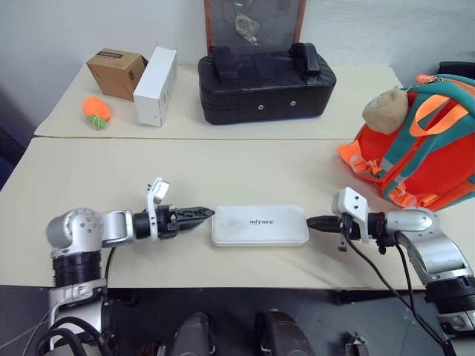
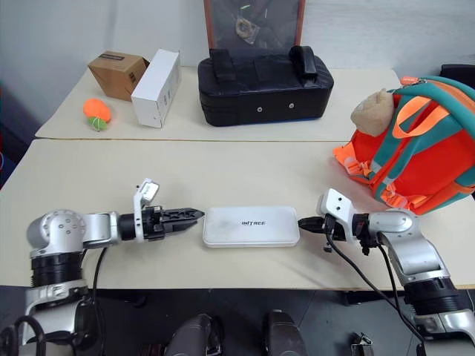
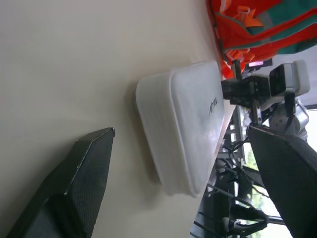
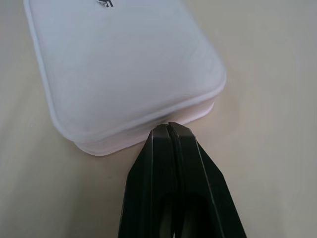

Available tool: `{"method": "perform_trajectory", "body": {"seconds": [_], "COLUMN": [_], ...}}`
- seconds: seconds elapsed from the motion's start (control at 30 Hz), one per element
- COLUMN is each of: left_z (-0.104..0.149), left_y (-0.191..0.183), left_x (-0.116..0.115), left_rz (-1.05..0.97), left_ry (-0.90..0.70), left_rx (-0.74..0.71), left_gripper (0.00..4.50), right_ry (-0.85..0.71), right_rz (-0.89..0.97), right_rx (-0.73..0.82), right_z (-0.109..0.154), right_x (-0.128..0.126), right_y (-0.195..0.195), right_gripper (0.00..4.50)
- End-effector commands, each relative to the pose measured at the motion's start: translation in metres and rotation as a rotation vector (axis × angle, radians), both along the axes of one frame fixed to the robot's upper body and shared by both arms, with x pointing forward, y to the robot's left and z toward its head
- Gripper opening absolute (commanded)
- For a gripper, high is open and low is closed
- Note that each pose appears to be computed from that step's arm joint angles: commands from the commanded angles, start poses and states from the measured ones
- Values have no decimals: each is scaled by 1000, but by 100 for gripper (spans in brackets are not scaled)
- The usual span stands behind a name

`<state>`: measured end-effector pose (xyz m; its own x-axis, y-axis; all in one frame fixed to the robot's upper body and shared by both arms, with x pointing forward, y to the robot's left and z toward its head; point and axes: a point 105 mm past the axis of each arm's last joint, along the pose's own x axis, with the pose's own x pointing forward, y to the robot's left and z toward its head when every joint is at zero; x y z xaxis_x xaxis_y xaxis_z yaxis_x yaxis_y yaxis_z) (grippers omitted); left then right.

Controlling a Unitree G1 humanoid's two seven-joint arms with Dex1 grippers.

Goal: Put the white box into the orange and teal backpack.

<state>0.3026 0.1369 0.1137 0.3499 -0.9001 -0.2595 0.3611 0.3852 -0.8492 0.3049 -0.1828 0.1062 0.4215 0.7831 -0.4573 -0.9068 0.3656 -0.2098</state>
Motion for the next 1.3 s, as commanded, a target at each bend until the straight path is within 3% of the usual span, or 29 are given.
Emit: {"method": "perform_trajectory", "body": {"seconds": [0.03, 0.3, 0.6, 0.93, 1.27, 1.3], "left_z": [-8, -5, 10, 6, 11, 13], "left_y": [-26, -61, -89, -80, -86, -85], "left_x": [-2, 13, 12, 2, 15, 17], "left_rz": [-85, -139, -256, -318, -304, -296], "left_ry": [63, 86, 90, 72, 50, 47], "left_rx": [-16, -32, -65, -8, -17, -23], "left_gripper": [449, 449, 449, 449, 449, 431], "right_ry": [-46, -52, -59, -64, -66, -65], "right_rz": [28, 17, 6, 0, 15, 13], "right_rx": [0, 3, 14, 26, 9, 8], "right_z": [7, 5, 1, 1, -4, -4], "right_x": [-3, -5, -8, -8, -10, -10], "right_y": [5, 7, 9, 11, 14, 13], "right_gripper": [0, 0, 0, 0, 0, 0]}}
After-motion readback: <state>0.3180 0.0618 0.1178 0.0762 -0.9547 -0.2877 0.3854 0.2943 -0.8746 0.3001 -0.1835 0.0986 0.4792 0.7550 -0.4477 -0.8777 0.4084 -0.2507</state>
